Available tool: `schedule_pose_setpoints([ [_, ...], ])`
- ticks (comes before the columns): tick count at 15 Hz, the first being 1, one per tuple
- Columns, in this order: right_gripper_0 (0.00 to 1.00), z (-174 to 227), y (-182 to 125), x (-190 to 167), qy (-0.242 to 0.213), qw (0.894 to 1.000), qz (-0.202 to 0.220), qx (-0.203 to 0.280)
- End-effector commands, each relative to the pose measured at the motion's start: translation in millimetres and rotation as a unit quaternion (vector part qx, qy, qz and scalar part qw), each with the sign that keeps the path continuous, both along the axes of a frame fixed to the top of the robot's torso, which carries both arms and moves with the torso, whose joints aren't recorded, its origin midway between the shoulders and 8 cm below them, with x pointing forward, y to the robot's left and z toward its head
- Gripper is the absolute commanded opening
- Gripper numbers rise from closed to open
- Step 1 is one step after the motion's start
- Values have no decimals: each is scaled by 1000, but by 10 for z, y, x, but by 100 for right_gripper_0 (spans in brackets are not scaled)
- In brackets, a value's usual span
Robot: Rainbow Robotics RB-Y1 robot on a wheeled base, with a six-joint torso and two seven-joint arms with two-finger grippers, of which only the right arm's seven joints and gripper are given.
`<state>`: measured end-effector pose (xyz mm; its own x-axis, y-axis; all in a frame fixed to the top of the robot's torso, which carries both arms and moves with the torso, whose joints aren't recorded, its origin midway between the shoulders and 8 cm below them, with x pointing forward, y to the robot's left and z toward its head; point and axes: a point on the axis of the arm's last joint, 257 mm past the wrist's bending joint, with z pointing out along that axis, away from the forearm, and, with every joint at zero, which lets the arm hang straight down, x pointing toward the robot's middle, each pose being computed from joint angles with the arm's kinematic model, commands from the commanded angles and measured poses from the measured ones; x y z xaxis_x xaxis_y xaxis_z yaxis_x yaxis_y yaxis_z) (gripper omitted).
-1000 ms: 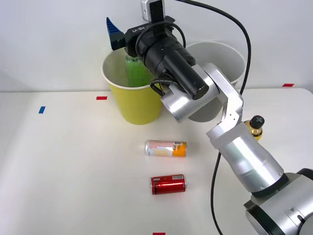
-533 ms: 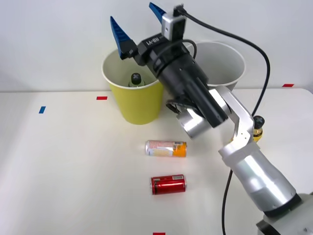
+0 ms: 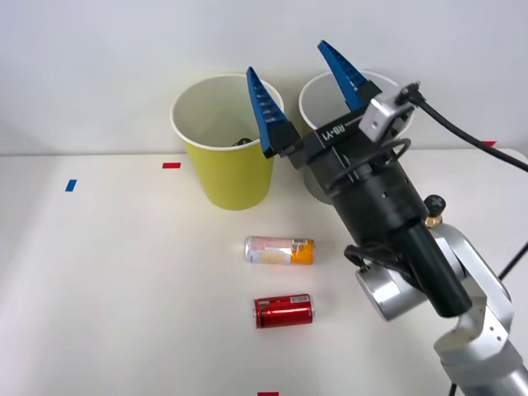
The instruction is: Put cans in the gray bin, plastic bottles in the light green bin
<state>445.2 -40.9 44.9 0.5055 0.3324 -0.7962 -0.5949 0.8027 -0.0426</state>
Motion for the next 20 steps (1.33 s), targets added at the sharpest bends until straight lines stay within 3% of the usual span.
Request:
schedule_pose_setpoints([
  [1, 100, -145, -343, -428, 8, 999, -32, -6],
  [8, 100, -848, -1217, -919, 76, 988, -136, -16],
  [12, 100, -1142, -1631, -1154, 121, 978, -170, 19],
  [17, 100, -1606, -2245, -1294, 200, 946, -254, 29],
  [20, 100, -1792, -2406, -1264, 235, 930, -281, 27],
])
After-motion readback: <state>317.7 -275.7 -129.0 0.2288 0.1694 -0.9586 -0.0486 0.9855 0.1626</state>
